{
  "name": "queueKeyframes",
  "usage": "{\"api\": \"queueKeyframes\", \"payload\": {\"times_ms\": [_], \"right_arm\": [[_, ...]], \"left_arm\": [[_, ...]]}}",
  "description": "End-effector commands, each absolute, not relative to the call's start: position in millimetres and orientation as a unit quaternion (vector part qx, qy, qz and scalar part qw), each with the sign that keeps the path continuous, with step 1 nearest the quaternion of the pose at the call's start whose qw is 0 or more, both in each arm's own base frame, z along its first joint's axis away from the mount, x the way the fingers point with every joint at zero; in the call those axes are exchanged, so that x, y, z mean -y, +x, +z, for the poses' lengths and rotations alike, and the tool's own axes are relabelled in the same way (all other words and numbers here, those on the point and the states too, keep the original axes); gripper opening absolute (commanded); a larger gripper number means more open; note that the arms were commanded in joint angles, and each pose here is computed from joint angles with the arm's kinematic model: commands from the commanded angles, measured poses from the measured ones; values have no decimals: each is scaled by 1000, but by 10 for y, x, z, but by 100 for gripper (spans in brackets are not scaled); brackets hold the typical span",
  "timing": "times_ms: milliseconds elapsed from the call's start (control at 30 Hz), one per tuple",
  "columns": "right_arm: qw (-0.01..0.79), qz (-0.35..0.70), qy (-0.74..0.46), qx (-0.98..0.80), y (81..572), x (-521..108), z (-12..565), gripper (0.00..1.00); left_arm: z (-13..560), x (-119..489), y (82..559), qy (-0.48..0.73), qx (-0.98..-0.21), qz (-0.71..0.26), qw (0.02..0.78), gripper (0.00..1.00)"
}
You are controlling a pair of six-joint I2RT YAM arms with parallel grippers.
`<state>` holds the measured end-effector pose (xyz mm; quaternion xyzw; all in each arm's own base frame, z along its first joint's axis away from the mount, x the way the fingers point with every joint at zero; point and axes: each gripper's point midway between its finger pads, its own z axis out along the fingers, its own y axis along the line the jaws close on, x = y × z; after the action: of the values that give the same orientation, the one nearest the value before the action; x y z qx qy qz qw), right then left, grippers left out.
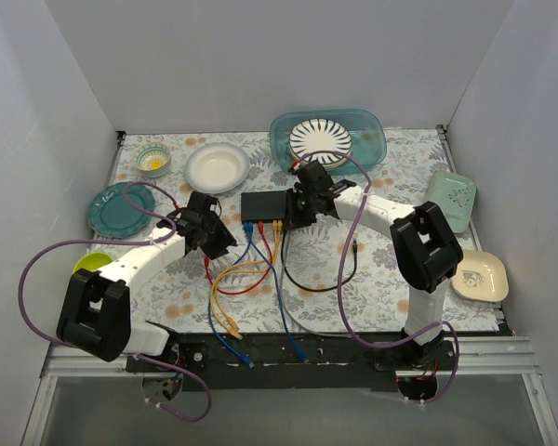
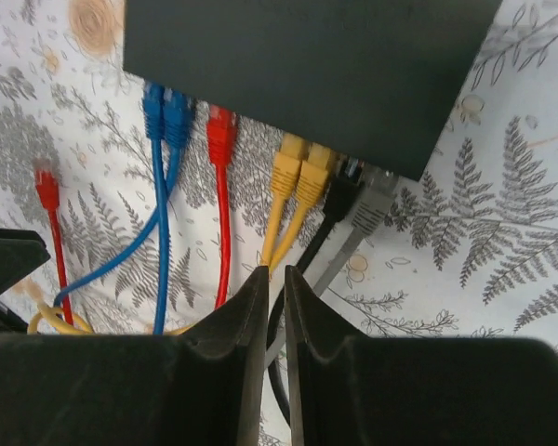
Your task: Pull the plug from the switch port
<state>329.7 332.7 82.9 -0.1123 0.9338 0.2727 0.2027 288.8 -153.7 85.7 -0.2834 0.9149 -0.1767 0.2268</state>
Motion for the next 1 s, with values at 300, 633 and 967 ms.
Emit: {"api": "queueKeyframes", "payload": {"times_ms": [300, 633, 967], "right_arm": [[101, 344, -139, -923, 2257, -3322, 362, 22], [51, 360, -213, -907, 1575, -3545, 335, 23], [269, 274, -170, -908, 2308, -3140, 1126, 33]], "left_arm": [[815, 1730, 2885, -266, -912, -229, 214, 34], [947, 1632, 2912, -274, -909, -211, 234, 33], [1709, 1578, 3634, -272, -871, -194, 359, 43]]}}
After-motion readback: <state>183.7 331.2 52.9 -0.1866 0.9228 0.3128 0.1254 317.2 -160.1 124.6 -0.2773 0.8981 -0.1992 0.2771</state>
